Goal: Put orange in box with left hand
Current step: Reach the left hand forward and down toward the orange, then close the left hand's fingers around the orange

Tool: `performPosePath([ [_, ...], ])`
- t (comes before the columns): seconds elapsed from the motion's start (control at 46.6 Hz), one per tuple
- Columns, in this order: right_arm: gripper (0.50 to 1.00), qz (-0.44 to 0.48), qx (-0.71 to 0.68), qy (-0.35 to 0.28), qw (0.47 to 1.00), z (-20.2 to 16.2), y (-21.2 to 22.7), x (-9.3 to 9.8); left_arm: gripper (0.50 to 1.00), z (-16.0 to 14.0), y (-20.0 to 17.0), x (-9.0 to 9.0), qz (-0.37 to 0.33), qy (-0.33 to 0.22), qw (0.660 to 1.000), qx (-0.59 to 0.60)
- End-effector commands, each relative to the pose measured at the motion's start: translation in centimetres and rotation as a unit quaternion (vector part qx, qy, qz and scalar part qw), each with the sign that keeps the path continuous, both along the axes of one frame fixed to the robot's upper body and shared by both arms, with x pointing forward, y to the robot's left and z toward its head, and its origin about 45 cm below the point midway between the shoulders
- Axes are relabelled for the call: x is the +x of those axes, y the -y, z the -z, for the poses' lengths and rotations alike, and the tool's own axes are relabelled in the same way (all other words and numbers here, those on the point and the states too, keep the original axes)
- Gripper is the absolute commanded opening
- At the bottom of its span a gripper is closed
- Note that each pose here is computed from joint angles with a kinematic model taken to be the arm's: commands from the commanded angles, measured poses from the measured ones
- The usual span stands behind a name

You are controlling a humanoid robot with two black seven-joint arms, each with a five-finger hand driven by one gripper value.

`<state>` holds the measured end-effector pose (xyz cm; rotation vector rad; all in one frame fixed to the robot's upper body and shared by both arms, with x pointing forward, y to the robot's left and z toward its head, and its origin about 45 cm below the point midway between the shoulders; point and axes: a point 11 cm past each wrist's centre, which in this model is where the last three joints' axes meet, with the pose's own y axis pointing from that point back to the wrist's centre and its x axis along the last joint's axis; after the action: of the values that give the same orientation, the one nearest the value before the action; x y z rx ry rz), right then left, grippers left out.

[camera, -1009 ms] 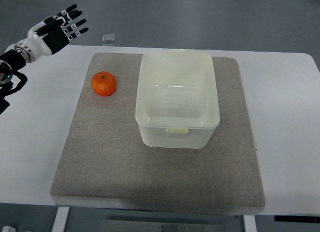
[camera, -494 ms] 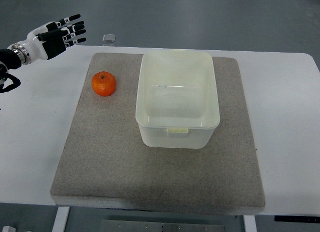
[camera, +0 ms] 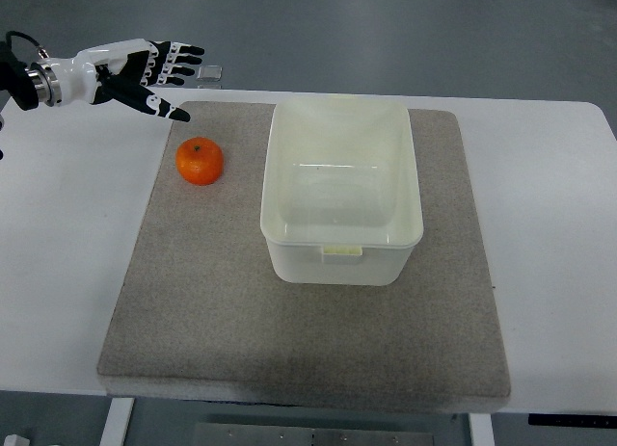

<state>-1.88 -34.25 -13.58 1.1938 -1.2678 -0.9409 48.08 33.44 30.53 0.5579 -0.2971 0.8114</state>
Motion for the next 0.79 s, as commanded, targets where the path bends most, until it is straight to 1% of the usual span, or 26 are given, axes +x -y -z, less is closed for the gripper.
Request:
performPosePath([
  [0.0, 0.932, 0.000, 0.000, 0.000, 1.000, 0.0, 0.0, 0.0, 0.992, 1.0, 1.5, 0.1, 0.033, -0.008, 0.997, 0.064],
  [0.043, 0.932, 0.000, 0.000, 0.000, 1.000, 0.0, 0.0, 0.0, 0.994, 1.3, 1.9, 0.1, 0.044, -0.013, 0.995, 0.087],
  [0.107, 0.932, 0.000, 0.000, 0.000, 1.000, 0.0, 0.0, 0.0, 0.994, 1.0, 2.4, 0.1, 0.058, -0.012, 0.992, 0.110],
  [0.236, 0.932, 0.000, 0.000, 0.000, 1.000, 0.0, 0.0, 0.0, 0.992, 0.9, 3.5, -0.1, 0.084, 0.000, 0.984, 0.155],
  [0.322, 0.932, 0.000, 0.000, 0.000, 1.000, 0.0, 0.0, 0.0, 0.992, 1.2, 4.5, -0.6, 0.108, 0.027, 0.975, 0.193],
  [0.408, 0.932, 0.000, 0.000, 0.000, 1.000, 0.0, 0.0, 0.0, 0.992, 1.1, 4.3, -0.9, 0.124, 0.078, 0.956, 0.254],
  [0.494, 0.932, 0.000, 0.000, 0.000, 1.000, 0.0, 0.0, 0.0, 0.992, 2.5, 4.3, -1.4, 0.139, 0.116, 0.935, 0.304],
  [0.558, 0.932, 0.000, 0.000, 0.000, 1.000, 0.0, 0.0, 0.0, 0.992, 2.8, 4.2, -1.2, 0.140, 0.140, 0.923, 0.331],
  [0.687, 0.932, 0.000, 0.000, 0.000, 1.000, 0.0, 0.0, 0.0, 0.992, 3.1, 4.5, -1.1, 0.145, 0.152, 0.914, 0.346],
  [0.773, 0.932, 0.000, 0.000, 0.000, 1.000, 0.0, 0.0, 0.0, 0.992, 4.3, 4.5, -1.3, 0.149, 0.146, 0.911, 0.355],
])
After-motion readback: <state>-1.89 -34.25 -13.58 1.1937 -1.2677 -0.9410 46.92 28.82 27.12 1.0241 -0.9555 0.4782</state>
